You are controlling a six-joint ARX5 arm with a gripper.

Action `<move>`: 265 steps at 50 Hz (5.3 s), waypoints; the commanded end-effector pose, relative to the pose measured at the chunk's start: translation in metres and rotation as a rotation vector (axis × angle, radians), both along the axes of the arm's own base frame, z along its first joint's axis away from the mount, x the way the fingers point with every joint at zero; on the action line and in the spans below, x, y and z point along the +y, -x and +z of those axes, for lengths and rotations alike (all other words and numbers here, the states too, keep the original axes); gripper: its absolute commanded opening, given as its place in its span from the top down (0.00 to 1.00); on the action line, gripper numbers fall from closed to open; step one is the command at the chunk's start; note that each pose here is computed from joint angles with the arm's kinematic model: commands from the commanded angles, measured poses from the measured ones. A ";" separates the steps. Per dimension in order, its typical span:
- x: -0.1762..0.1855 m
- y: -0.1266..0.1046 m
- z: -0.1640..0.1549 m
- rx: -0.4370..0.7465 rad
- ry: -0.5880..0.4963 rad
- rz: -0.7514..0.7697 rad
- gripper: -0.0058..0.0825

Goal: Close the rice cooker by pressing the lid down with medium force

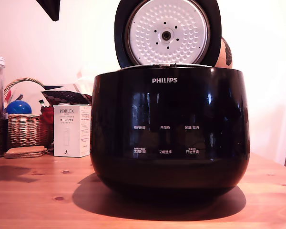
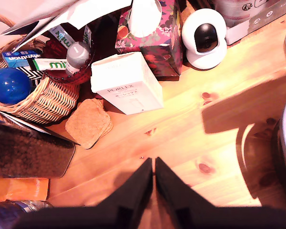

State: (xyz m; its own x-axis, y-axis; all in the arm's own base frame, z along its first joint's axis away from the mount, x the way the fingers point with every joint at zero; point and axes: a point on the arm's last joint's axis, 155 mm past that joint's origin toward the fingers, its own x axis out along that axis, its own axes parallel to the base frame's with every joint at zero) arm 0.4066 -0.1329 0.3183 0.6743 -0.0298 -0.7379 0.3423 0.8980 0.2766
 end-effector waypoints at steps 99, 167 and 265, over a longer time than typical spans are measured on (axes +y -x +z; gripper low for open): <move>-0.138 -0.073 0.067 0.142 1.214 -0.604 0.96; -0.184 0.016 0.005 0.672 1.229 -0.652 0.96; -0.192 0.033 -0.066 0.307 0.397 -0.636 0.96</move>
